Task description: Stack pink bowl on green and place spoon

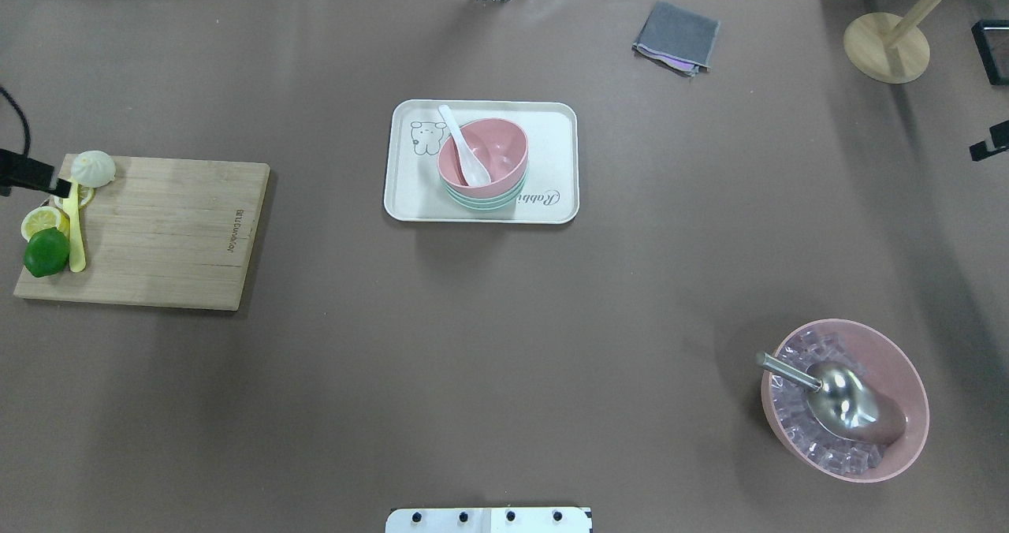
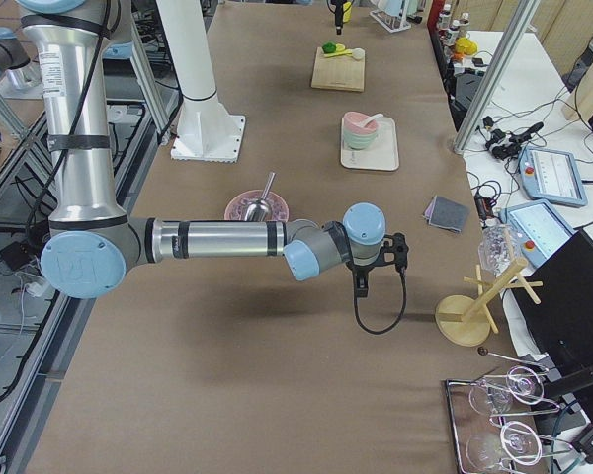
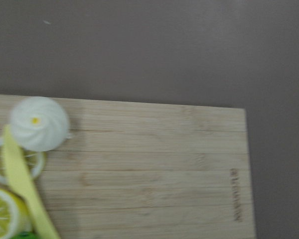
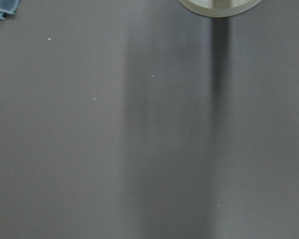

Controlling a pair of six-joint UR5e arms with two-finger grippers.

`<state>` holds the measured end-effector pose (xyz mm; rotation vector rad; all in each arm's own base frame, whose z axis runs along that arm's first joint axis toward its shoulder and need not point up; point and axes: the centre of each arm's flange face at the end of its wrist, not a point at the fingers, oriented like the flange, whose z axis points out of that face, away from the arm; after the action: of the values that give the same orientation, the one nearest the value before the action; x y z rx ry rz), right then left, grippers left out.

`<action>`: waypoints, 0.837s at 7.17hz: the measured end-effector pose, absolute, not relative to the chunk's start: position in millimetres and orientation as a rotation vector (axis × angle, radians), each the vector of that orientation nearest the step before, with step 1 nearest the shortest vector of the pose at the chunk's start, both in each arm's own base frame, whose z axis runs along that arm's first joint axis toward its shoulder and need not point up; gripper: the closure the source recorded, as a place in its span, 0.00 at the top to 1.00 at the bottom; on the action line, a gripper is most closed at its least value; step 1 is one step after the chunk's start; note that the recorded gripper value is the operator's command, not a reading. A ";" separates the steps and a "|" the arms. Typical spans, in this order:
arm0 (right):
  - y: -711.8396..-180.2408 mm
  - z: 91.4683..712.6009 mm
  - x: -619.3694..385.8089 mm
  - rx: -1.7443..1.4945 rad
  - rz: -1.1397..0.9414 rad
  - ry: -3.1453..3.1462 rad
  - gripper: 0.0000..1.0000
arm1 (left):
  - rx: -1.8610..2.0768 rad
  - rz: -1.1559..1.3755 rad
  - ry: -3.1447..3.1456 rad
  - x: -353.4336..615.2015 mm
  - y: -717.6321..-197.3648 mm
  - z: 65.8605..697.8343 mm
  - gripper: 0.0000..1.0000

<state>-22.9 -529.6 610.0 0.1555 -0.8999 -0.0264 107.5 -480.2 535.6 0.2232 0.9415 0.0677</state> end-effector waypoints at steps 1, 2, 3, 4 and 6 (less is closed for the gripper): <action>-528.7 628.2 -2.0 0.165 -0.093 -0.818 1.00 | 0.256 0.114 0.899 66.7 -467.8 563.5 0.98; -527.0 638.5 9.1 0.158 -0.142 -0.772 1.00 | 0.260 0.146 0.863 35.5 -460.7 581.5 0.98; -520.2 646.5 13.9 0.143 -0.158 -0.771 1.00 | 0.239 0.157 0.840 18.1 -459.6 590.2 0.98; -510.0 653.7 14.4 0.125 -0.158 -0.801 1.00 | 0.212 0.155 0.831 11.3 -461.3 593.7 0.98; -500.3 658.4 12.5 0.104 -0.150 -0.850 1.00 | 0.163 0.138 0.822 10.3 -472.9 588.8 0.98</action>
<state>12.5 -500.3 658.4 0.1036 -0.8497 -0.1499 10.3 -472.9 588.8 0.1628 0.8221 0.1384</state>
